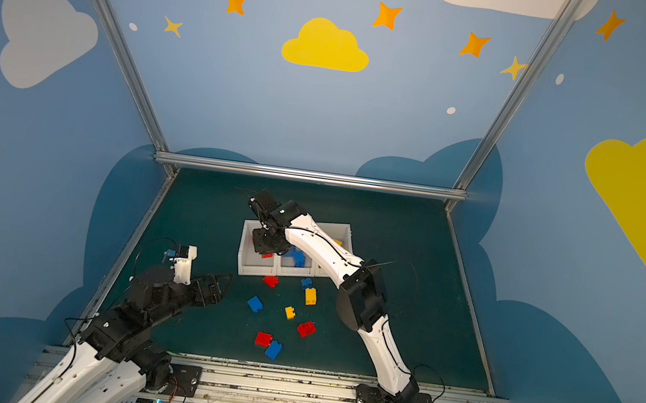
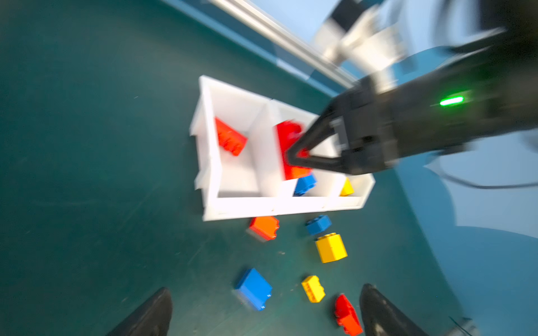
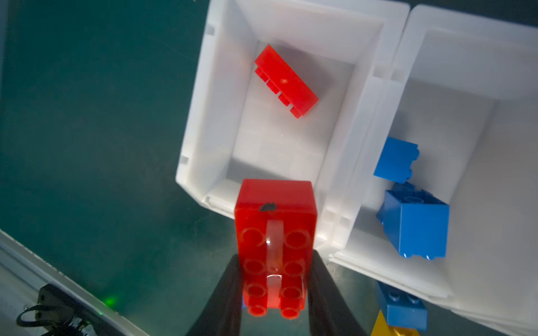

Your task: Sort the legos into containers by color

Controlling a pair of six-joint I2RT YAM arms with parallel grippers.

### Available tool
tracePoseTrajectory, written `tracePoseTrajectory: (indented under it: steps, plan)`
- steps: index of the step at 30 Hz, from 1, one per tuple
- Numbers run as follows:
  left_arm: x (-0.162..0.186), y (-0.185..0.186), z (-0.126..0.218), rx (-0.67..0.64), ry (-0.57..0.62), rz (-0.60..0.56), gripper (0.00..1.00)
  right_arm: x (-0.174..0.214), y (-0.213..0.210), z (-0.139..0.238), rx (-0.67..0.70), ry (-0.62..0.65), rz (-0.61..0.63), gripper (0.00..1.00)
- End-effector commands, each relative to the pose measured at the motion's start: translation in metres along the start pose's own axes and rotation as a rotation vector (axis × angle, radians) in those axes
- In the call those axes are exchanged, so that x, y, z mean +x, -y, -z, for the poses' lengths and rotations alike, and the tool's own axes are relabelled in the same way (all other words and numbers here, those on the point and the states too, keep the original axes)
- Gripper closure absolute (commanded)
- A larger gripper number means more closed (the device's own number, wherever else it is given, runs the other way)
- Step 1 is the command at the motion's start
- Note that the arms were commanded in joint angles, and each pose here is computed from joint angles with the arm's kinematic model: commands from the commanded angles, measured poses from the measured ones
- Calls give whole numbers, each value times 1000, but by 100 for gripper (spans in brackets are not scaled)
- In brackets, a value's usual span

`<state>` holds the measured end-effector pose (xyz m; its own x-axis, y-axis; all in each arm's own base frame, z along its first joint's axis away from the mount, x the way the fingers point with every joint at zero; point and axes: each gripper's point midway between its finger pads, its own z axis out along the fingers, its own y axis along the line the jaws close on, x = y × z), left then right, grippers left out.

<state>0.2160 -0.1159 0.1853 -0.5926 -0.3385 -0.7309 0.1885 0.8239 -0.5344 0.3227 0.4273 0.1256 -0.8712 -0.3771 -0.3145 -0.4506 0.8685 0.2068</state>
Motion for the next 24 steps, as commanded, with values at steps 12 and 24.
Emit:
tracePoseTrajectory:
  steps: [12,24]
  plan:
    - [14,9,-4,73,-61,-53,8,-12,-3,-9,-71,-12,-16,57]
    - [29,-2,-17,0,-161,-31,16,-29,3,64,-83,121,21,50]
